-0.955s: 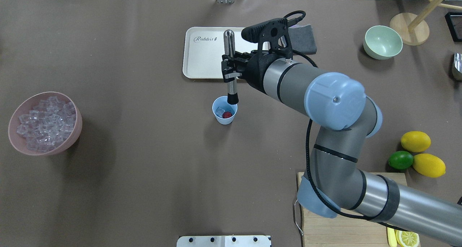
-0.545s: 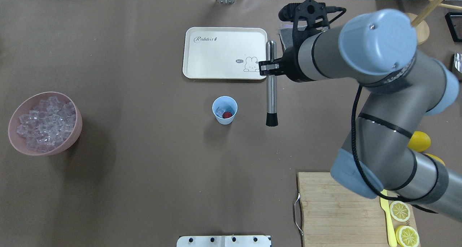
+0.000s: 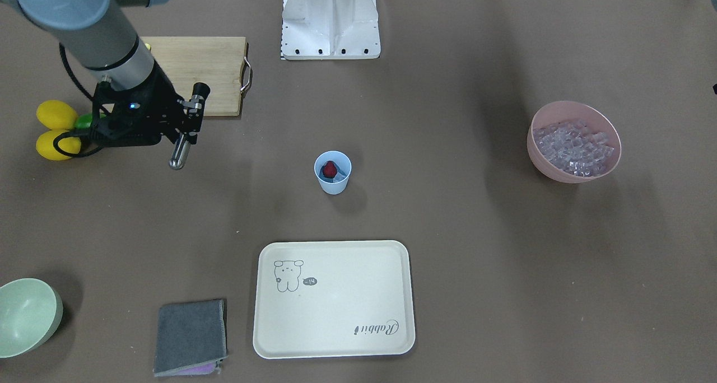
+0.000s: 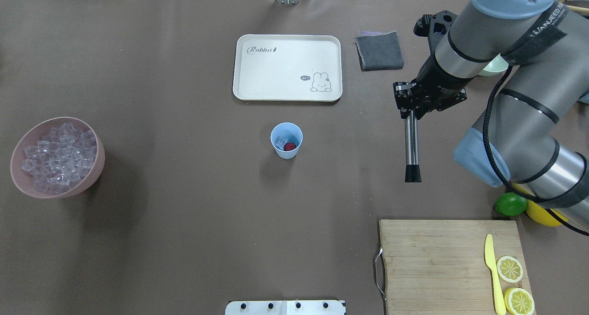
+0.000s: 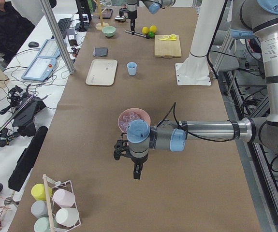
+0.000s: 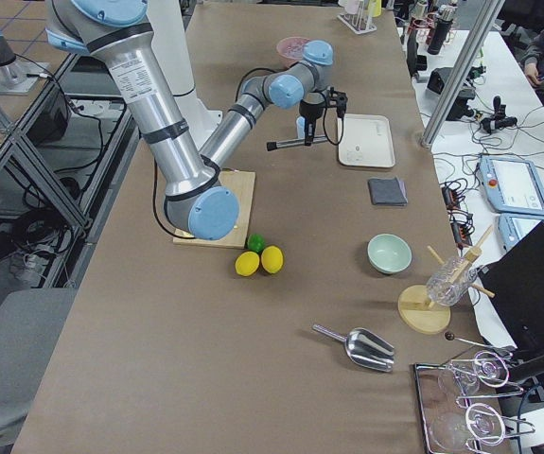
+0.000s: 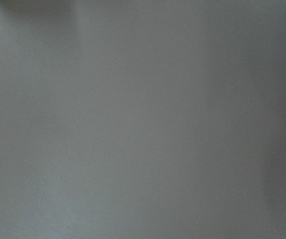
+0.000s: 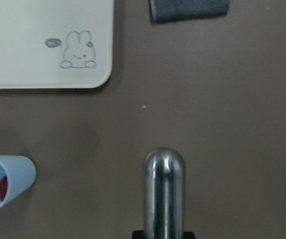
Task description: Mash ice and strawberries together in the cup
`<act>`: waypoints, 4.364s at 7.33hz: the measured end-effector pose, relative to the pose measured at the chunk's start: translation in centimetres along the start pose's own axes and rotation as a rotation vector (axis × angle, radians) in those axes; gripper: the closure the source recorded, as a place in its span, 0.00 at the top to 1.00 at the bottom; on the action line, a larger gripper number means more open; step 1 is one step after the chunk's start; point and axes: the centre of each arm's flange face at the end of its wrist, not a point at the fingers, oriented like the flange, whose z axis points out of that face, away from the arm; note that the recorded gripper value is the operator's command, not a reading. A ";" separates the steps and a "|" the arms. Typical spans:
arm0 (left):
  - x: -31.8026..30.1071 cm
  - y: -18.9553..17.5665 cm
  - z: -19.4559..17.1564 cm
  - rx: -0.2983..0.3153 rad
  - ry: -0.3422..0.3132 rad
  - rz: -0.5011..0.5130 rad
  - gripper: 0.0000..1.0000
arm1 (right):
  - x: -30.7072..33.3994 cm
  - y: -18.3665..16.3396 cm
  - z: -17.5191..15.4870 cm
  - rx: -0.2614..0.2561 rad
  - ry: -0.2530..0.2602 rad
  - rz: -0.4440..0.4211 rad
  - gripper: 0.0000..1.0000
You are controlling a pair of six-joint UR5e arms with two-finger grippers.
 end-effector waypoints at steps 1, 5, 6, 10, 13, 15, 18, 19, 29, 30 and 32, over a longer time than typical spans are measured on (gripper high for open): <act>0.2 -0.1 -0.3 0.008 -0.003 0.005 0.99 | 3.4 -1.9 1.8 -0.054 0.016 -0.009 0.00; 1.1 -0.4 -1.6 0.034 -0.008 0.024 0.99 | 14.5 -6.9 9.8 -0.141 0.086 -0.014 0.00; 1.3 -0.4 -1.8 0.038 -0.009 0.029 0.99 | 16.9 -7.4 12.0 -0.140 0.088 -0.013 0.00; 1.2 0.3 -1.7 0.054 -0.011 0.044 0.99 | 18.7 -7.9 15.3 -0.159 0.092 -0.009 0.00; 1.1 0.7 -1.6 0.059 -0.011 0.048 0.99 | 18.0 -7.2 16.4 -0.182 0.096 -0.017 0.34; 1.2 0.7 -1.6 0.060 -0.011 0.049 0.99 | 17.5 -6.9 16.8 -0.188 0.095 -0.027 1.00; 1.1 0.7 -1.6 0.060 -0.011 0.049 0.99 | 16.0 -7.5 15.5 -0.156 0.080 -0.051 1.00; 1.1 0.8 -1.5 0.058 -0.010 0.046 0.99 | 15.9 -8.6 13.8 -0.125 0.071 -0.049 1.00; 1.4 0.2 -1.8 0.061 -0.003 0.029 0.99 | 50.5 3.8 0.2 0.033 0.123 -0.005 1.00; 1.7 -0.4 -2.1 0.069 0.001 -0.010 0.99 | 53.1 6.5 0.2 0.025 0.125 -0.007 1.00; 2.4 -1.3 -2.6 0.083 0.008 -0.069 0.99 | 55.4 10.9 0.6 0.009 0.123 0.014 1.00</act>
